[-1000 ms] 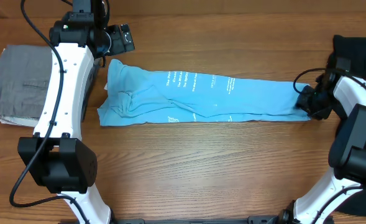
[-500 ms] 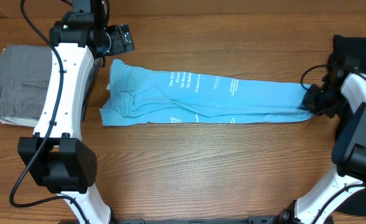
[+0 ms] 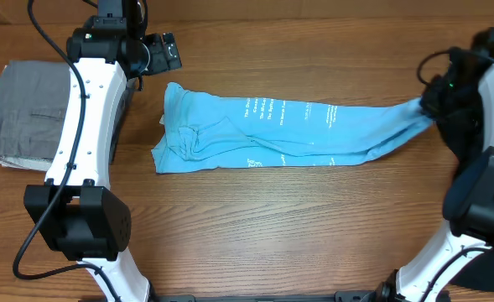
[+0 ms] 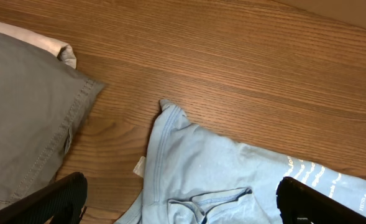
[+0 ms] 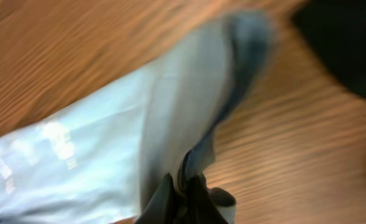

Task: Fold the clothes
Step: 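Fold the strip's right end leftward over the middle with the right gripper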

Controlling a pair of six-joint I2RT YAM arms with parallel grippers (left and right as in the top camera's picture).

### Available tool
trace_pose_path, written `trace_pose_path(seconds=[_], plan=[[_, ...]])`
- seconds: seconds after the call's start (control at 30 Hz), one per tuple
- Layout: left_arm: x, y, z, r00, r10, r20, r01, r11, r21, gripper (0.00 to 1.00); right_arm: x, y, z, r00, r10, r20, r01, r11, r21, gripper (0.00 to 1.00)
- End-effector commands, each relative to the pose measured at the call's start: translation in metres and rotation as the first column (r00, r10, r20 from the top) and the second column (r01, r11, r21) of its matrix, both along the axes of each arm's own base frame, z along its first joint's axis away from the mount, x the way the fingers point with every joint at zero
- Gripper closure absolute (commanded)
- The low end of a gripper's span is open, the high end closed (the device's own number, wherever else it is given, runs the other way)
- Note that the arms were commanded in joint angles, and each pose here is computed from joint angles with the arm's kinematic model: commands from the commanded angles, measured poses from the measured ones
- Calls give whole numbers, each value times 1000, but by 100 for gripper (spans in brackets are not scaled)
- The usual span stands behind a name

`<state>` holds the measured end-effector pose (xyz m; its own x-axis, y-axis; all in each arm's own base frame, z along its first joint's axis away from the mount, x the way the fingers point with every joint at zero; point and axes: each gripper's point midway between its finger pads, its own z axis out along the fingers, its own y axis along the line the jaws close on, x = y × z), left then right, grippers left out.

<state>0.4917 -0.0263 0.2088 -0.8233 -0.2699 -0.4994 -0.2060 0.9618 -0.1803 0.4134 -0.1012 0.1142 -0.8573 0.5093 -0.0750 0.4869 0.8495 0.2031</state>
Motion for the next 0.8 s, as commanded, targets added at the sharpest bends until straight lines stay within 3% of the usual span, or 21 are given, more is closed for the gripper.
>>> trace_pose_path(seconds=[0.0,0.43,0.77], plan=[[2,0,-4,1000,9,-7,-9,1000,1,0,15,58,35,987,127,103,-132,990,43,96],[2,0,-4,1000,9,-7,-9,1000,1,0,9,218,19,868,485,111,-488,873,4,96],[2,0,-4,1000,9,-7,-9,1000,1,0,6,275,-18,811,560,169,-567,823,-6,96]])
